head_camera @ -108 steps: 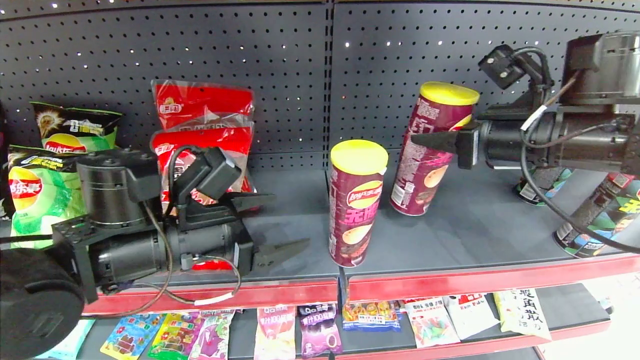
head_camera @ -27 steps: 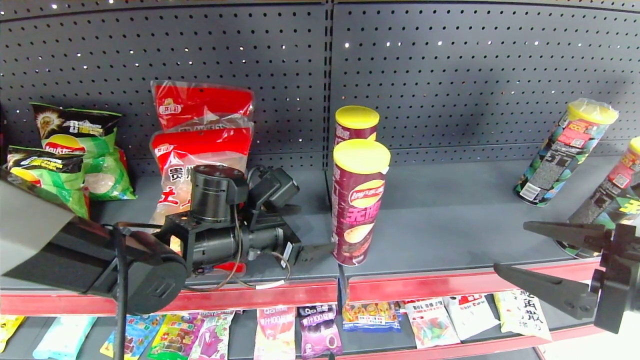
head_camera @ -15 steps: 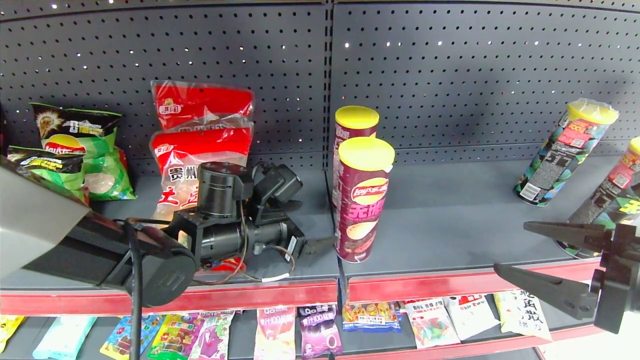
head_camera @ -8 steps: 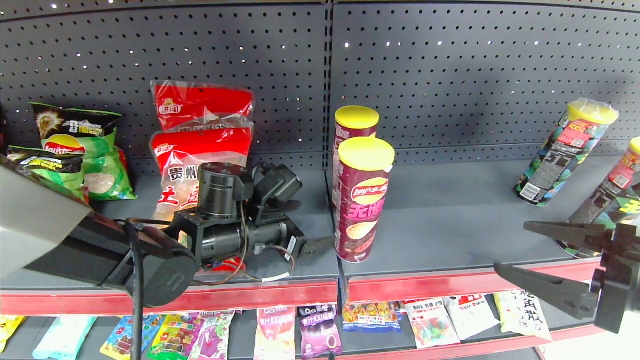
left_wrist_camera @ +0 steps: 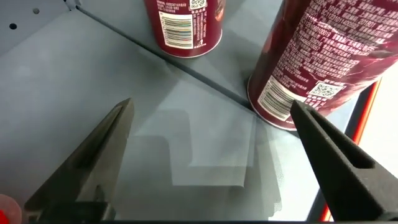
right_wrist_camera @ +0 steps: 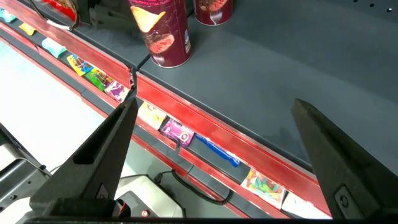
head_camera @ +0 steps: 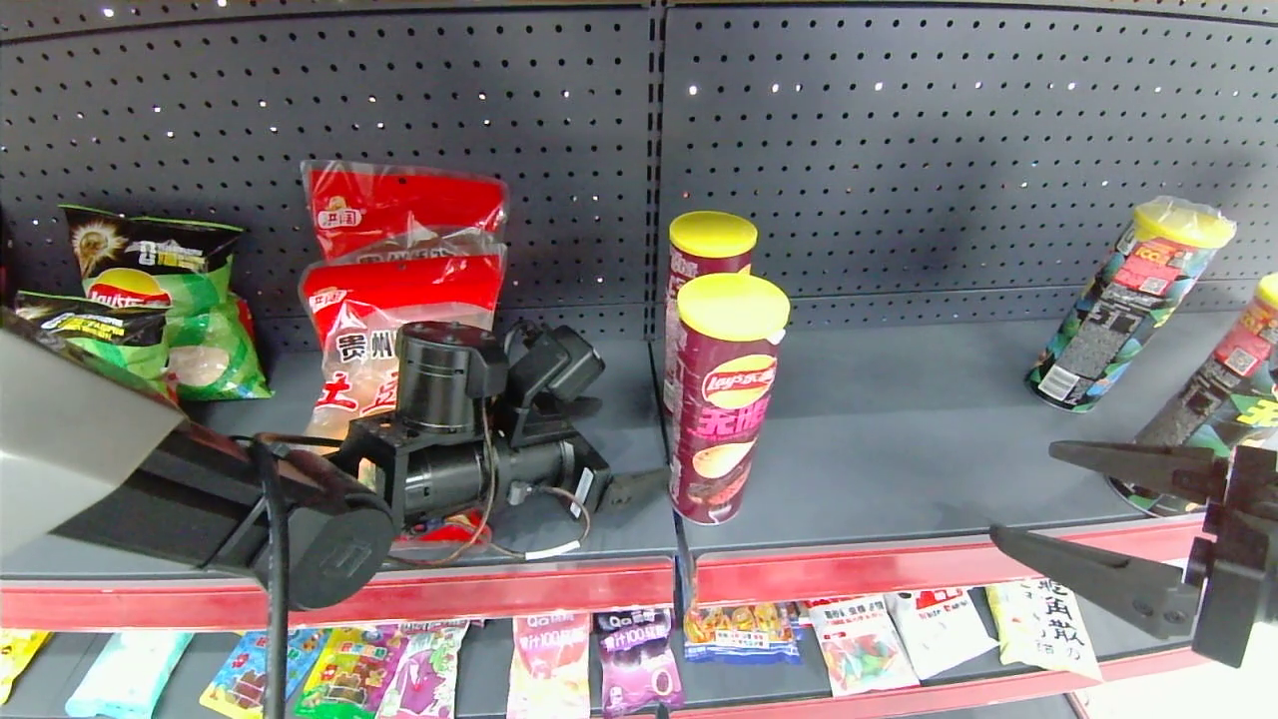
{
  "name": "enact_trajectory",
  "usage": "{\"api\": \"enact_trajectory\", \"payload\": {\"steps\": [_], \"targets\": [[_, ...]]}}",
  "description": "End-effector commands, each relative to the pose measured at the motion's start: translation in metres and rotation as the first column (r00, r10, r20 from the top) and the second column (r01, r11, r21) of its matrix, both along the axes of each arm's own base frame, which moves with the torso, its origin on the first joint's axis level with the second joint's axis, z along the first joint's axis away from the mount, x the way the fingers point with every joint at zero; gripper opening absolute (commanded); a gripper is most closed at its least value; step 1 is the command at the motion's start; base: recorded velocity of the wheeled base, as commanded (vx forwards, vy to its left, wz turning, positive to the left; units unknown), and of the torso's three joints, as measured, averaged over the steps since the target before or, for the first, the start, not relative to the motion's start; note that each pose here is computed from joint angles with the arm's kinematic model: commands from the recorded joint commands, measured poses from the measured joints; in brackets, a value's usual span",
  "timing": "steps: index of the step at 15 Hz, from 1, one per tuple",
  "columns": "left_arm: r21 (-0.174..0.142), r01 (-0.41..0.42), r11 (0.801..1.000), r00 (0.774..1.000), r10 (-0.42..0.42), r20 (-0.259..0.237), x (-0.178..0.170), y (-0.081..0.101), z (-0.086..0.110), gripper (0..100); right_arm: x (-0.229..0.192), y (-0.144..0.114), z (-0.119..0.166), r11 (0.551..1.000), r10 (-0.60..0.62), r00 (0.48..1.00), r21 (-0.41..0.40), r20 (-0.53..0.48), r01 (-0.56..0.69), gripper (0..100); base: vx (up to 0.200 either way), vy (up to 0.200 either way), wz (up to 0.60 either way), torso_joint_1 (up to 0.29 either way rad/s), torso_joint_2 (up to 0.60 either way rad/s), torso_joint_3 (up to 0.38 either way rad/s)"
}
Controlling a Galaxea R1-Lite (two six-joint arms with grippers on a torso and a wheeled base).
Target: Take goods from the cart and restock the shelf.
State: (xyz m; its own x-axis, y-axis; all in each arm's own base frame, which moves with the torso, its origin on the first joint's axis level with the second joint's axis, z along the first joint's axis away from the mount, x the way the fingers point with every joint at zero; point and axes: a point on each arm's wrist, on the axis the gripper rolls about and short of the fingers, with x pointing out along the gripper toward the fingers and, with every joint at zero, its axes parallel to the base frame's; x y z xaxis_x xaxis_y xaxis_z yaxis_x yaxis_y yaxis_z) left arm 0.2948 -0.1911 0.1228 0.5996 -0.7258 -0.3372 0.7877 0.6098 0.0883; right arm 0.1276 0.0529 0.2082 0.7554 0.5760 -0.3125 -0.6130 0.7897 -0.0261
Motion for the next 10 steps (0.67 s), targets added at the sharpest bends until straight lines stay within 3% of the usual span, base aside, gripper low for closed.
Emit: {"api": "enact_trajectory", "payload": {"steps": [1,7,10], "targets": [[-0.002,0.002,1.0,1.0,-0.002,0.003,0.002,-0.001,0.0,100,0.0,0.0,0.0,1.0,0.001,1.0,0.0,0.001,-0.001,100,0.0,0.0,0.0,0.0,0.0,0.0],[0.0,0.002,1.0,1.0,-0.002,-0.001,0.001,-0.001,0.0,100,0.0,-0.001,-0.002,1.0,-0.006,1.0,0.004,-0.011,0.006,100,0.0,0.0,0.0,0.0,0.0,0.0],[-0.002,-0.051,0.999,0.999,0.051,0.015,-0.02,0.026,0.014,100,-0.005,-0.002,-0.011,1.0,-0.009,0.999,0.005,-0.043,0.009,100,0.0,0.0,0.0,0.0,0.0,0.0]]}}
